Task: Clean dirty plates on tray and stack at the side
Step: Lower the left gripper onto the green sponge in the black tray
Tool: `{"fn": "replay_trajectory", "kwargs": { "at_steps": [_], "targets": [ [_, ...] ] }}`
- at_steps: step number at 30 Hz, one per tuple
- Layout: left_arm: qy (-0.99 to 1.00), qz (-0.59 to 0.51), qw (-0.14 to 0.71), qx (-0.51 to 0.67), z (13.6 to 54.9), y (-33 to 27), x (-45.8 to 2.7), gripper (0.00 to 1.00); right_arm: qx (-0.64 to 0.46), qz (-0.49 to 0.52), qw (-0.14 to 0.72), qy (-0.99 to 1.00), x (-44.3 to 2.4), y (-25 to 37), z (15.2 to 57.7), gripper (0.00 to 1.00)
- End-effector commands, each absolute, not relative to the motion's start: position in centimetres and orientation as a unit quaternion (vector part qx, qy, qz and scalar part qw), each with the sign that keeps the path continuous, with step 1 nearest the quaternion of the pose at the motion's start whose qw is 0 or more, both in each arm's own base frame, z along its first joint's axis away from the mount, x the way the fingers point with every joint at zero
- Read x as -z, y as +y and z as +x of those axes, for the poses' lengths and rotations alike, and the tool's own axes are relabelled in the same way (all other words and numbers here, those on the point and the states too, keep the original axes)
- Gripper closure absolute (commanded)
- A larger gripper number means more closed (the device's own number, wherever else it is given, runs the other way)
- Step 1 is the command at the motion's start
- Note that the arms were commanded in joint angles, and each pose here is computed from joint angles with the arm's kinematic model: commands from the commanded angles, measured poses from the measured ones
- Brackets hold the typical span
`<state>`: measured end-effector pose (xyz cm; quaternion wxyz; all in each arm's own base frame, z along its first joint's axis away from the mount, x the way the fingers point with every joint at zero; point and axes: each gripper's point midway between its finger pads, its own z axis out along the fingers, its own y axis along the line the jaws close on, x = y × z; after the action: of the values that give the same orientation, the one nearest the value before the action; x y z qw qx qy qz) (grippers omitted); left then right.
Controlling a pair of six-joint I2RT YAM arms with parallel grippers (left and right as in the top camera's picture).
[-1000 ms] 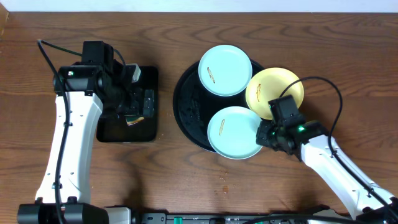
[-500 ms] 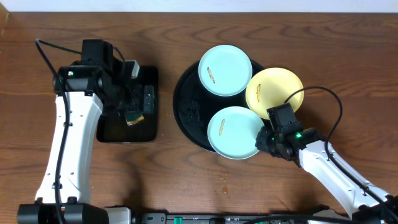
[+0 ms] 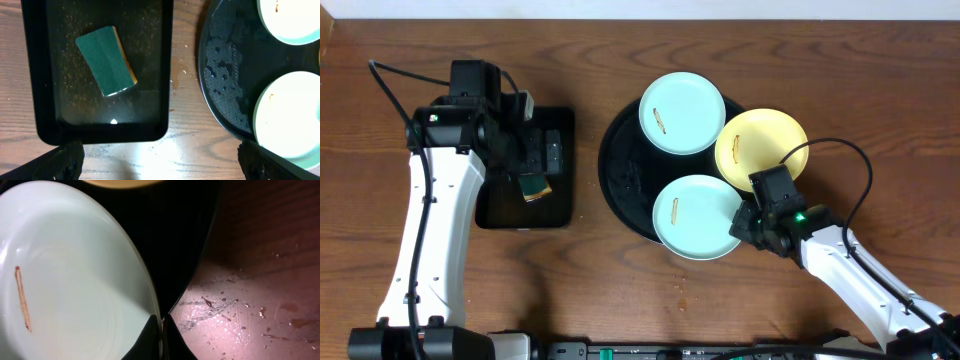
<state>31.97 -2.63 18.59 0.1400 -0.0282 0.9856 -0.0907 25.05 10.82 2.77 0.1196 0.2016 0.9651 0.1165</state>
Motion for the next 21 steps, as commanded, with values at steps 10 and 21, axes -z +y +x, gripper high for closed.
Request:
{"fn": "replay_trajectory", "kwargs": {
  "at_steps": [10, 21],
  "targets": [
    [0.982, -0.112, 0.140, 0.053, 32.3, -0.8, -14.7, 0.11, -0.099, 0.092, 0.191, 0.972, -5.5, 11.2, 28.4, 0.99],
    [0.966, -0.193, 0.175, 0.000, 33.0, 1.6, -9.1, 0.18, -0.093, 0.094, 0.178, 0.975, -5.0, 11.0, 27.7, 0.99]
  ]
}}
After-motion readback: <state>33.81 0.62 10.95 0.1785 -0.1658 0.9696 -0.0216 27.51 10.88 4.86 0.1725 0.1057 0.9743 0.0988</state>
